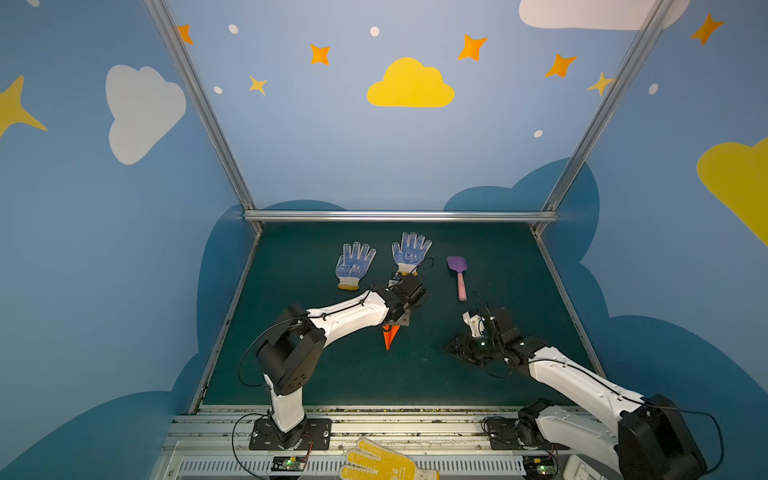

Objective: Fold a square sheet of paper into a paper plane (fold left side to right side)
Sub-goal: 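Open the left gripper and lift it off the plane while the right gripper withdraws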

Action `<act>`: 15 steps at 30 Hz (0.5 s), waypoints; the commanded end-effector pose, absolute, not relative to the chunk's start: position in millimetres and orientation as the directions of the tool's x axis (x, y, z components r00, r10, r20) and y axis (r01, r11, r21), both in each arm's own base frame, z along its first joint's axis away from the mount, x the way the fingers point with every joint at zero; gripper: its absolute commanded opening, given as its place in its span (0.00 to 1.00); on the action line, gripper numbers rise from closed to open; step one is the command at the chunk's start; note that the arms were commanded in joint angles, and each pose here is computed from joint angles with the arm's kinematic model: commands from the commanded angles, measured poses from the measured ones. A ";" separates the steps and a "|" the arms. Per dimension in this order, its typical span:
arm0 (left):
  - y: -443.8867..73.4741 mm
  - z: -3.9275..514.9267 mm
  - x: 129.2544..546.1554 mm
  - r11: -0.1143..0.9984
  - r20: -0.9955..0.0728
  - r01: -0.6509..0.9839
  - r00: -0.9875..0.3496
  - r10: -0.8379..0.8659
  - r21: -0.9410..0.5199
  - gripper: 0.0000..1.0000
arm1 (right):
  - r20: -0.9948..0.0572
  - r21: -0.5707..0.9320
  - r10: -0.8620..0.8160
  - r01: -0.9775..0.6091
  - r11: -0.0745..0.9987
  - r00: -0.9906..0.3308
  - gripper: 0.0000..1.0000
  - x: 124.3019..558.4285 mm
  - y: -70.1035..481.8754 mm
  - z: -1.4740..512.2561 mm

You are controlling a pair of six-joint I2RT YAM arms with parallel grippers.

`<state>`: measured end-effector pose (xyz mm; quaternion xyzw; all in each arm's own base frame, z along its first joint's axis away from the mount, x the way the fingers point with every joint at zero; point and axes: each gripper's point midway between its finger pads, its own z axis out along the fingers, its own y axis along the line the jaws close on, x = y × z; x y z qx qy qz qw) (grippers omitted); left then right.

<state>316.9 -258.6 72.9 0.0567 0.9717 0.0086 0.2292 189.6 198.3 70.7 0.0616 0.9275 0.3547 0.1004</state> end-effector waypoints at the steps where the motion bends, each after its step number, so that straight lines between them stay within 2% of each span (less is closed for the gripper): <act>1: -246.9 57.0 310.2 0.985 -0.406 0.127 -0.899 0.165 0.118 0.04 | -0.152 0.665 0.203 0.052 0.745 -0.967 0.41 189.7 197.0 70.7; 6: -244.1 40.4 305.8 0.985 -0.384 0.117 -0.910 0.156 0.124 0.09 | -0.159 0.661 0.196 0.043 0.749 -0.968 0.41 189.0 198.3 73.0; 8: -243.8 35.7 303.8 0.985 -0.379 0.116 -0.912 0.156 0.126 0.17 | -0.161 0.660 0.195 0.041 0.750 -0.968 0.41 188.9 198.5 73.7; 11: -242.2 31.9 302.2 0.986 -0.375 0.110 -0.915 0.149 0.124 0.35 | -0.162 0.656 0.193 0.041 0.753 -0.968 0.41 188.2 198.3 72.5; 15: -239.6 29.1 299.7 0.985 -0.376 0.108 -0.914 0.150 0.132 0.51 | -0.164 0.652 0.193 0.041 0.758 -0.967 0.41 188.2 197.9 71.6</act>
